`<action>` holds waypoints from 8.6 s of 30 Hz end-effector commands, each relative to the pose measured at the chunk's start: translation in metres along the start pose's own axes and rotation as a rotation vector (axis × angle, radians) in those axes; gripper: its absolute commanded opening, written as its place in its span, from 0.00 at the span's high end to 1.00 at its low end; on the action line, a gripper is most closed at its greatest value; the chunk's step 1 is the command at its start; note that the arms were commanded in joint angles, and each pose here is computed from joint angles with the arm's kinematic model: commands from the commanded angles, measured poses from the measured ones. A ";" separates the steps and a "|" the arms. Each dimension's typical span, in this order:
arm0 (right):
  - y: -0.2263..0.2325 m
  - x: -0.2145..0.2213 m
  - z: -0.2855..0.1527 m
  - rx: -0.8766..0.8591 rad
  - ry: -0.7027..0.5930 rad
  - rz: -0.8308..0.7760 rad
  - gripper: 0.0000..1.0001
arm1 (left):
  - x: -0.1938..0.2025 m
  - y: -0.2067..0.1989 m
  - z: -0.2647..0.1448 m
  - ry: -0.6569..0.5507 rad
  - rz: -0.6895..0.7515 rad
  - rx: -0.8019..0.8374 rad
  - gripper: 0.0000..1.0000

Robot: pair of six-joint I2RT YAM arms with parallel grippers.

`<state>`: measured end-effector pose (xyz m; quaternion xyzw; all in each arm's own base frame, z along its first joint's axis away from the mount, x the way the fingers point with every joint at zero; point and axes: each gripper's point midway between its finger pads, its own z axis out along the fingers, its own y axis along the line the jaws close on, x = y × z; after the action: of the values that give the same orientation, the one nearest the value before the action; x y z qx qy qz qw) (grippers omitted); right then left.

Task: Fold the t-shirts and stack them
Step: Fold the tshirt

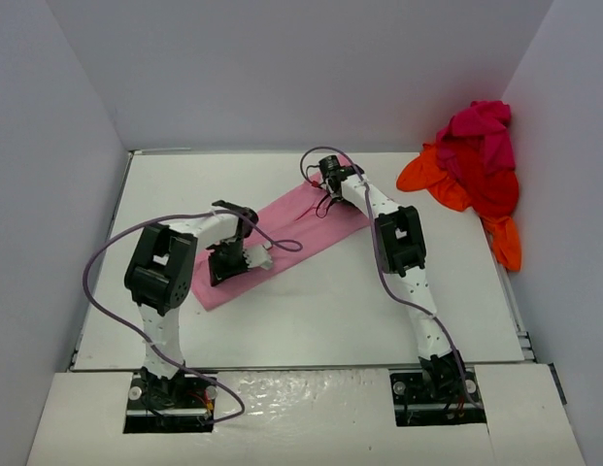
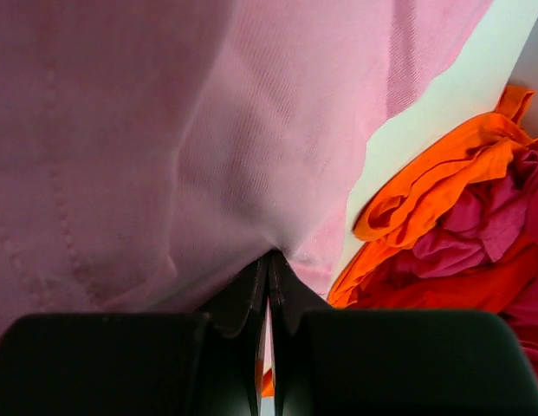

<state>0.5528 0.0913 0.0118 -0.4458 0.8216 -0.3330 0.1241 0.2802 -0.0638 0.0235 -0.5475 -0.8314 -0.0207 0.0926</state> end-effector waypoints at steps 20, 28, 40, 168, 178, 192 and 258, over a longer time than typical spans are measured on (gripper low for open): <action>-0.097 0.008 -0.071 0.148 -0.169 0.307 0.59 | -0.089 -0.014 -0.143 -0.408 0.016 -0.270 1.00; -0.149 0.036 -0.143 0.293 -0.216 0.473 0.63 | -0.056 0.047 -0.112 -0.325 -0.081 -0.280 1.00; -0.003 0.082 -0.136 -0.121 -0.182 0.301 1.00 | -0.008 0.084 -0.052 -0.186 -0.182 -0.213 1.00; -0.076 0.122 -0.284 -0.090 -0.635 0.596 0.93 | -0.189 -0.073 -0.141 -0.493 0.400 -0.304 1.00; -0.105 0.179 -0.302 0.115 -0.661 0.718 0.42 | -0.178 -0.144 -0.109 -0.462 0.522 -0.369 0.25; -0.092 0.205 -0.268 0.096 -0.601 0.777 0.35 | -0.159 -0.194 -0.139 -0.572 0.424 -0.168 0.26; -0.053 0.224 -0.241 -0.022 -0.591 0.792 0.29 | -0.172 -0.279 -0.005 -0.247 0.595 0.038 1.00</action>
<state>0.3311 -0.0134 0.2384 -0.1665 0.8746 -0.1261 0.4375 0.1370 -0.3473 0.0230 -0.7344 -0.6719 0.0518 -0.0809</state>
